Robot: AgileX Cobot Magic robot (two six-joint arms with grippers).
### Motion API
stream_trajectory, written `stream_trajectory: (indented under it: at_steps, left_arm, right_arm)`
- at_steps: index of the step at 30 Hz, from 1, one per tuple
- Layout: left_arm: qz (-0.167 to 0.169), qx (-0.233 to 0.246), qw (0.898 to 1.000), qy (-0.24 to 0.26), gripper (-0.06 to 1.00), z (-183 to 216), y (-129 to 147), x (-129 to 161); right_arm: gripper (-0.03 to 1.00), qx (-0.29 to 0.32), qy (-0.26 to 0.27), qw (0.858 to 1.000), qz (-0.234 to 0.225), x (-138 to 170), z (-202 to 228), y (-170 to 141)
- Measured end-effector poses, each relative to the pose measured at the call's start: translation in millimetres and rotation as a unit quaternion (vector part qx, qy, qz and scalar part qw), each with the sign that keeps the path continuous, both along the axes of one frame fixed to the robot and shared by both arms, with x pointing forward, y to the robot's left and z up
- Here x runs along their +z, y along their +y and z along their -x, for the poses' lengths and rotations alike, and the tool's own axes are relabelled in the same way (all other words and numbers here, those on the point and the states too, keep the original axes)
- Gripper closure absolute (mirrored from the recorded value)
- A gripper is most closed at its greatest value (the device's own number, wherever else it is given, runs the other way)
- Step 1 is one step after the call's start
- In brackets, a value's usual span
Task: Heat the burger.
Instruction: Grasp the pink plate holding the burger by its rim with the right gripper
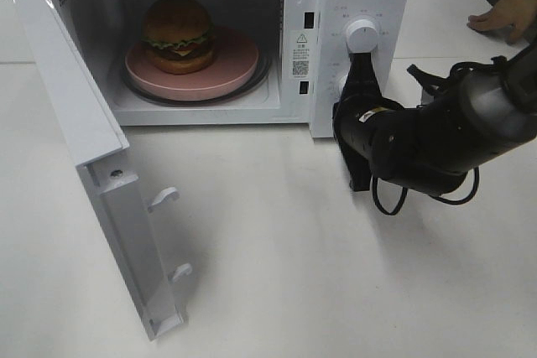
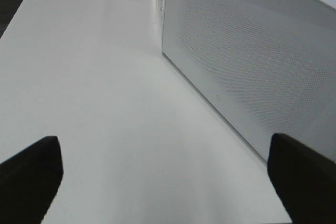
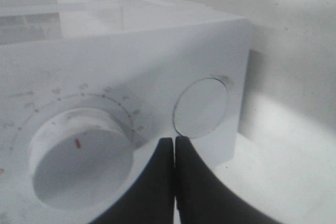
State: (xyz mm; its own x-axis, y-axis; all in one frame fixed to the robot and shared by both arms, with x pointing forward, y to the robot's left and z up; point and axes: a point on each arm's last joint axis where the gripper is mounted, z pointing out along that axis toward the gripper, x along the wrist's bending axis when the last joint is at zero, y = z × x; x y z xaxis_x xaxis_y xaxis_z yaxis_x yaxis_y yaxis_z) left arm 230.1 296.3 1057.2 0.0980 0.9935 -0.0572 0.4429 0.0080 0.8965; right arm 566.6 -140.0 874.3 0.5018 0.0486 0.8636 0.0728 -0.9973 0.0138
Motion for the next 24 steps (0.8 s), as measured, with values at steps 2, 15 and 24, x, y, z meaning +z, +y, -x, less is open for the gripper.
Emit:
stream_trajectory:
  at_steps: [2, 15, 24]
  left_arm:
    - [0.000, 0.000, 1.000, 0.000, -0.04, 0.0, 0.0, 0.0]
    - [0.000, 0.000, 1.000, 0.000, -0.04, 0.0, 0.0, 0.0]
    - [0.000, 0.000, 1.000, 0.000, -0.04, 0.0, 0.0, 0.0]
  right_arm:
    - [0.95, 0.014, 0.018, 1.000, 0.006, -1.6, 6.0, -0.9]
    - [0.95, 0.129, 0.040, 0.987, 0.085, 30.5, 37.5, -7.8]
    - [0.94, 0.269, 0.055, 0.943, 0.188, 52.6, 53.4, -4.3]
